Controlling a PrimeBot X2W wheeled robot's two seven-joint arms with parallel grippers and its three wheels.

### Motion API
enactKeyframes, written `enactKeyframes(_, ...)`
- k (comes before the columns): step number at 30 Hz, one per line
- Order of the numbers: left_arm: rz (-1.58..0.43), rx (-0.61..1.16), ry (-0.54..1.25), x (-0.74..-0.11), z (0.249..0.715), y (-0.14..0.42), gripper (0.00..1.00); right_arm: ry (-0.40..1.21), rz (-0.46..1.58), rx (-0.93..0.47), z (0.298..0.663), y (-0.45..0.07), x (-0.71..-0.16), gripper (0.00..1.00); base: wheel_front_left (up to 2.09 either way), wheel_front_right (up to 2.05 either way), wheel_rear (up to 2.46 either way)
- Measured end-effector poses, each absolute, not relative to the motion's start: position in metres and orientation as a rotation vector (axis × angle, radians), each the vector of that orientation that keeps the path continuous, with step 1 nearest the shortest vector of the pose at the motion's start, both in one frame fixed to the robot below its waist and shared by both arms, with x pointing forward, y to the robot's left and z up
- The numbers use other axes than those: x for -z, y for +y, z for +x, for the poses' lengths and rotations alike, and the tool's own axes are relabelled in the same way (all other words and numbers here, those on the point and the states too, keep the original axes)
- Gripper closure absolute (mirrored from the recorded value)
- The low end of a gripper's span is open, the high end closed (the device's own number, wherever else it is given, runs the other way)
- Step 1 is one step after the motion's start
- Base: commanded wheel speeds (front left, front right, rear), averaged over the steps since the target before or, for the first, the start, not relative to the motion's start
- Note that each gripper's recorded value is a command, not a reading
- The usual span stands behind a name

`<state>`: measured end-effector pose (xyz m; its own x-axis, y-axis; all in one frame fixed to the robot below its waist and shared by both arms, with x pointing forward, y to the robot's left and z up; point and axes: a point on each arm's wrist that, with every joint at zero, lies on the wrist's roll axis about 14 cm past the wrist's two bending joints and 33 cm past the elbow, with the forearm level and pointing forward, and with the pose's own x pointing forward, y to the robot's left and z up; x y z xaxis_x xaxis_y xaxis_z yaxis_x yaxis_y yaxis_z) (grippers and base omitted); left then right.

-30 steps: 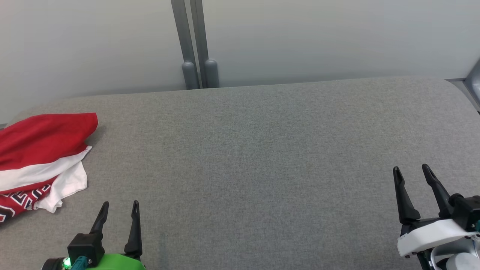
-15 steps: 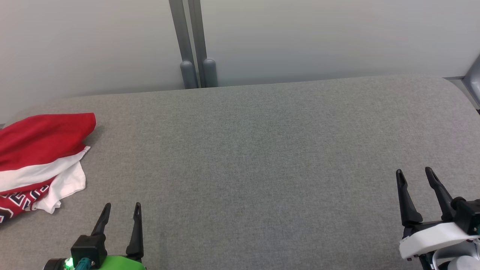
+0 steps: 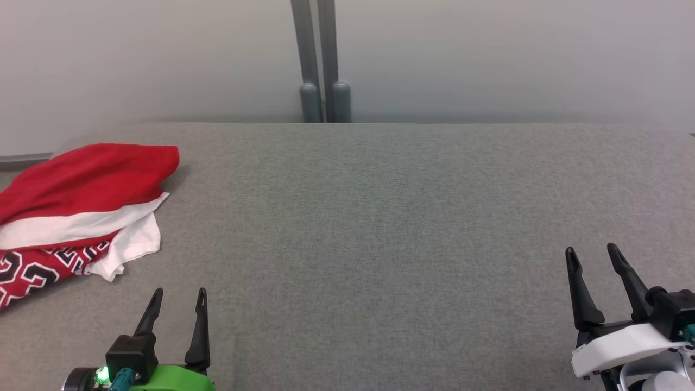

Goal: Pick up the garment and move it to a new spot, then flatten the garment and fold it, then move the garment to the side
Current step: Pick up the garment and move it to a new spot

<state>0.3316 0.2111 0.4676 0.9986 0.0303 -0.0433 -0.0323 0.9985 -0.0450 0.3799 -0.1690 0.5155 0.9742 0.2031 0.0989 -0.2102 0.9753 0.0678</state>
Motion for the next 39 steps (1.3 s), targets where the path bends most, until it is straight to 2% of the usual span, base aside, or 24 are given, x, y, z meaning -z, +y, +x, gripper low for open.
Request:
enactKeyframes(13, -0.049, -0.333, 0.040, -0.466, 0.263, 0.293, 0.00, -0.092, 0.107, -0.510, 0.409, -0.060, -0.520, 0.00, 0.00, 0.00, 0.00)
enactKeyframes(19, -0.034, -0.403, 0.035, -0.470, 0.244, 0.314, 0.00, -0.079, 0.117, -0.604, 0.411, -0.026, -0.517, 0.00, 0.00, 0.00, 0.00)
enactKeyframes(23, 0.001, -0.354, 0.038, -0.480, 0.268, 0.318, 0.00, -0.059, 0.101, -0.627, 0.416, -0.024, -0.509, 0.00, 0.00, 0.00, 0.00)
enactKeyframes(29, 0.091, -0.279, 0.013, -0.530, 0.339, 0.338, 0.00, -0.126, 0.068, -0.686, 0.447, -0.012, -0.523, 0.00, 0.00, 0.00, 0.00)
enactKeyframes(34, 0.146, -0.232, 0.155, -0.535, 0.393, 0.356, 0.00, -0.154, 0.075, -0.727, 0.475, 0.001, -0.521, 0.00, 0.00, 0.00, 0.00)
enactKeyframes(39, 0.171, -0.224, 0.330, -0.512, 0.431, 0.383, 0.00, -0.098, 0.101, -0.707, 0.495, -0.005, -0.488, 0.00, 0.00, 0.00, 0.00)
